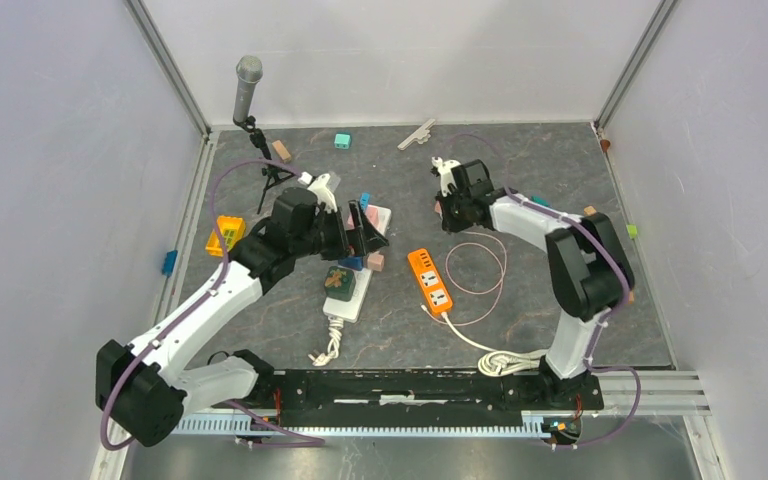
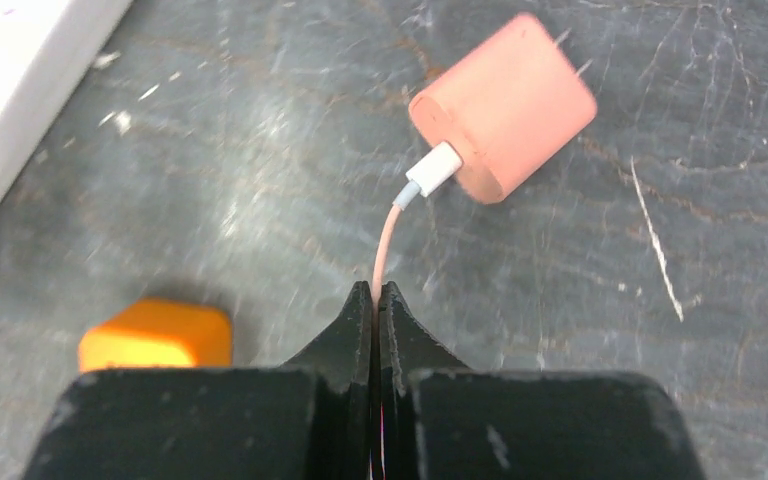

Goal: Insert the plug
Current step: Pick up the plug from the center of the board.

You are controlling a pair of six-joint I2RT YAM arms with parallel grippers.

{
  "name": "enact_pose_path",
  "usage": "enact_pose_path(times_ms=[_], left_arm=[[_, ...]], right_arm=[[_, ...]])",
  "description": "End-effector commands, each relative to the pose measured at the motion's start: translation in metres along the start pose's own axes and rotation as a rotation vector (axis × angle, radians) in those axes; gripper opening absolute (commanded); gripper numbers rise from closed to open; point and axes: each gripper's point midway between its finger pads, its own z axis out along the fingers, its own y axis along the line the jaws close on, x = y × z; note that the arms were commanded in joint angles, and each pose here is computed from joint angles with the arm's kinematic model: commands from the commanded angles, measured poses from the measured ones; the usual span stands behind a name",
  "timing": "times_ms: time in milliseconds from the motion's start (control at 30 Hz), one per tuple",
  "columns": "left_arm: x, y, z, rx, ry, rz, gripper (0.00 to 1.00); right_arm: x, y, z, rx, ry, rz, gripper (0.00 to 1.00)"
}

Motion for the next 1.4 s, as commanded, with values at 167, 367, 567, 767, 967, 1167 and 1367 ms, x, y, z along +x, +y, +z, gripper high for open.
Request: enact_pose_path(times_ms=[167,367,567,767,967,1167,1367], left_arm=[[0.013,-0.040,0.023,0.210,0.031,-0.236,1.00],[0.018,-0.057,0.026,0.210,0.028,0.008,1.00],[0.005,-0.067,0.011,0.240,-0.010,0.329,1.00],[0.001,-0.076,-0.004,0.352,-0.094,0.672,0.98],[0.005,-0.078,-0.003,0.427,-0.118,0.945,0.96],[0.009,-0.085,0.009,0.493,-0.126,1.189,0.95],[0.013,-0.094,0.028,0.523,-0.105,1.280,0.91]], right_arm=[[-0.032,0.040,-0.097,-0.182,-0.175,-0.136,0.00],[-0.039,0.057,-0.149,-0.258,-0.225,-0.178,0.00],[-0.034,0.075,-0.192,-0.352,-0.259,-0.227,0.00],[-0.022,0.099,-0.221,-0.492,-0.274,-0.264,0.00],[-0.019,0.114,-0.239,-0.580,-0.282,-0.257,0.00],[-0.015,0.130,-0.252,-0.690,-0.285,-0.286,0.00],[-0.015,0.138,-0.260,-0.744,-0.294,-0.285,0.00]])
